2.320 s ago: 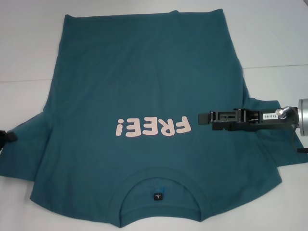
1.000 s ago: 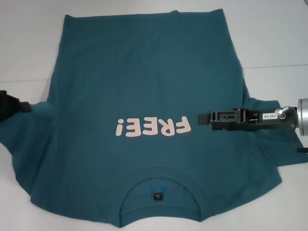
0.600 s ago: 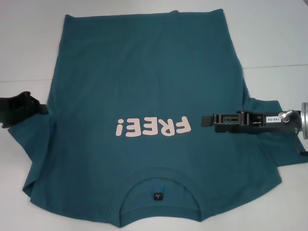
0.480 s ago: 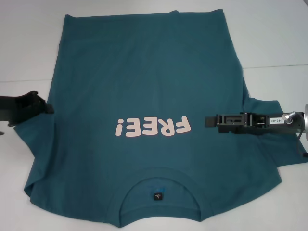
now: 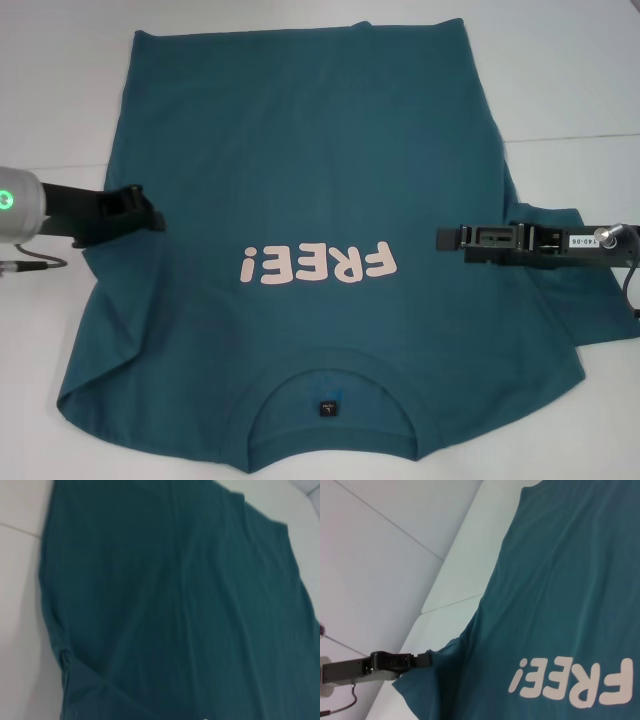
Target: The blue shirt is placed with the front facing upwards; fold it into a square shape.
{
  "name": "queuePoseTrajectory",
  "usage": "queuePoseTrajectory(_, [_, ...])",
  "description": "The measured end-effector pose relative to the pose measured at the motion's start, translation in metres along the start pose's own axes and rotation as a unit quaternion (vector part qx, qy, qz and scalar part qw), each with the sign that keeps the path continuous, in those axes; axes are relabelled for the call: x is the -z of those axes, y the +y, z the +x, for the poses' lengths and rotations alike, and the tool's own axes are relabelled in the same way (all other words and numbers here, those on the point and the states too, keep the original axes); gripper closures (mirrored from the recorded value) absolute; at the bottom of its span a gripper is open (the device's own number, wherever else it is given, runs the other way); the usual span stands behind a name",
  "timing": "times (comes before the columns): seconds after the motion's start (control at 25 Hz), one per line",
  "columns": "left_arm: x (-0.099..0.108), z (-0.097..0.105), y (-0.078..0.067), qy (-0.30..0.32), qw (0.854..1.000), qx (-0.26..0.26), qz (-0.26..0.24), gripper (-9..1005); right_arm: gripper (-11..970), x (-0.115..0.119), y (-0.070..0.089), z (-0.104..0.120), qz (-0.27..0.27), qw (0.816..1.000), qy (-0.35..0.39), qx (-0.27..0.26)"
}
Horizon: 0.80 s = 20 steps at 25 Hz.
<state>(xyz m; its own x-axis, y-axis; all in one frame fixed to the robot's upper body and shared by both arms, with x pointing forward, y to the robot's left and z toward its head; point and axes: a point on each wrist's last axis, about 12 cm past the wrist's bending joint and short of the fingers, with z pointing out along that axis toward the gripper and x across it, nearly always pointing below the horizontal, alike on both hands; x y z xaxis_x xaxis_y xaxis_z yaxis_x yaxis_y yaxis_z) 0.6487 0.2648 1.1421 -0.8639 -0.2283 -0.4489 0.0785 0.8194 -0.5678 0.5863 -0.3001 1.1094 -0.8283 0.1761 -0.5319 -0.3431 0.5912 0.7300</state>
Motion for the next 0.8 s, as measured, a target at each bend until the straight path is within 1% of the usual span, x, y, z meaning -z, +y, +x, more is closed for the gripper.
queuePoseTrajectory(0.12, [-0.007, 0.000, -0.003, 0.002, 1.000, -0.014, -0.012, 950, 62, 0.000, -0.002, -0.001, 0.007, 1.000, -0.005, -0.001])
queuePoseTrajectory(0.36, [-0.013, -0.001, -0.008, 0.005, 0.999, -0.037, -0.030, 947, 62, 0.000, -0.004, -0.001, 0.013, 1.000, -0.009, -0.003])
queuePoseTrajectory(0.68, [-0.019, 0.000, -0.030, 0.043, 0.995, -0.090, -0.002, 943, 61, 0.000, -0.005, -0.001, 0.020, 1.000, -0.010, -0.002])
queuePoseTrajectory(0.8, [-0.021, 0.002, -0.040, 0.054, 0.993, -0.108, 0.018, 806, 61, 0.000, -0.006, -0.001, 0.023, 1.000, -0.011, -0.002])
